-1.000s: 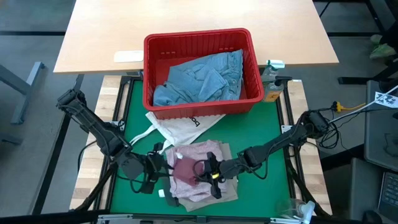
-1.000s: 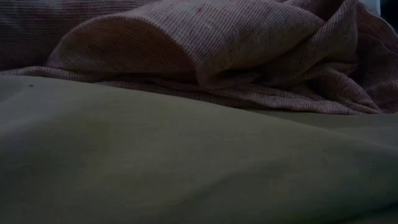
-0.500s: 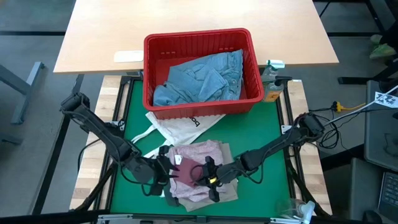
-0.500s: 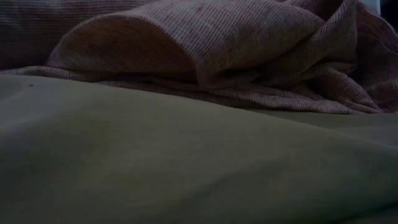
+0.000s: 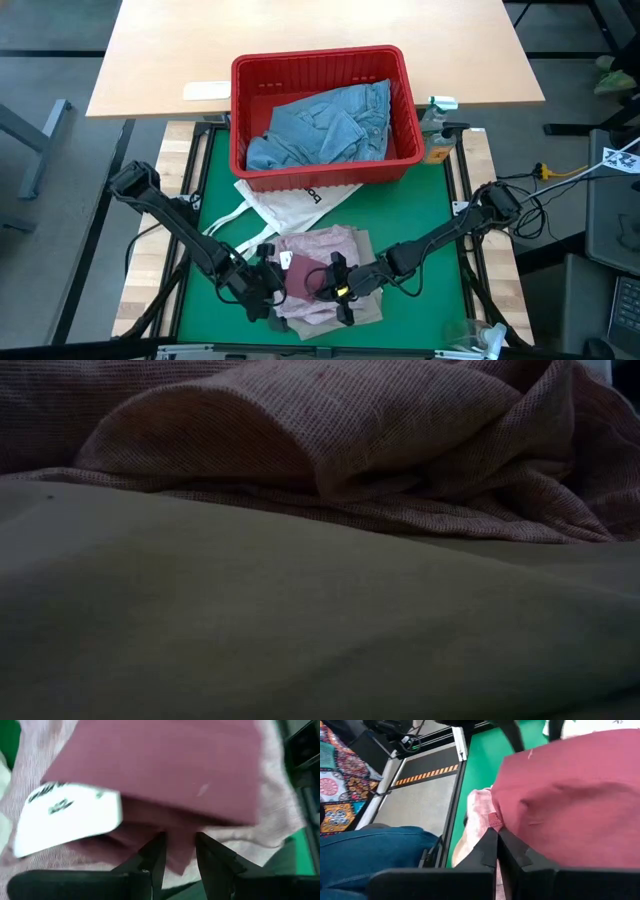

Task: Fold laundry
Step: Fold the purple panty

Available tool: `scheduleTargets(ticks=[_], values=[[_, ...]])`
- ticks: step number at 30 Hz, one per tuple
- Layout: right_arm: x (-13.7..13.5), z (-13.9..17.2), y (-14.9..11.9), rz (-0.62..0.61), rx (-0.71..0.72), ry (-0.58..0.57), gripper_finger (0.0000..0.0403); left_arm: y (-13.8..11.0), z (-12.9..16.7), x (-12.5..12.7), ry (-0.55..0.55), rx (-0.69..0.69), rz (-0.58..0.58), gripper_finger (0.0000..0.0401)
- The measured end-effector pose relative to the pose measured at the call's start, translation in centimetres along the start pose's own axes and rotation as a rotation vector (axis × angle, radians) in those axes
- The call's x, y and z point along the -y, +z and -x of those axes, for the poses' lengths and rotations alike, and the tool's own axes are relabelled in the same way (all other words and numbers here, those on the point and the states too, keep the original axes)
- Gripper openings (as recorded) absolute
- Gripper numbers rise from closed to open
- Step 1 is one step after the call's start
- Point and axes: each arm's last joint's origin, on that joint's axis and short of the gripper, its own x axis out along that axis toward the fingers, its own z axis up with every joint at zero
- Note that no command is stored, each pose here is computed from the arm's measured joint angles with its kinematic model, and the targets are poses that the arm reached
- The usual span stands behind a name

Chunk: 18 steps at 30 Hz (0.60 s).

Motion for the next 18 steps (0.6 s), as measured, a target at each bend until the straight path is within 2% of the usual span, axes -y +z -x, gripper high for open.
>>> scheduleTargets(ticks=[3, 10, 14, 18], values=[[-0.1, 0.0, 0.0, 0.0, -0.015, 0.027, 0.0034, -0.2, -0.3, 0.0, 0.009, -0.015, 0.0, 0.0102], [-0.1, 0.0, 0.0, -0.001, -0.011, 0.029, 0.0141, -0.3, -0.1, 0.0, 0.007, -0.021, -0.004, 0.0102], [0.0, 0.2, 0.3, -0.005, -0.015, 0.048, 0.0179, -0.1, 0.5, 0.0, -0.055, -0.037, 0.004, 0.0102], [-0.3, 0.3, 1.2, -0.009, -0.01, 0.097, 0.0194, 0.2, 1.5, -0.1, -0.157, -0.061, 0.019, 0.0102]])
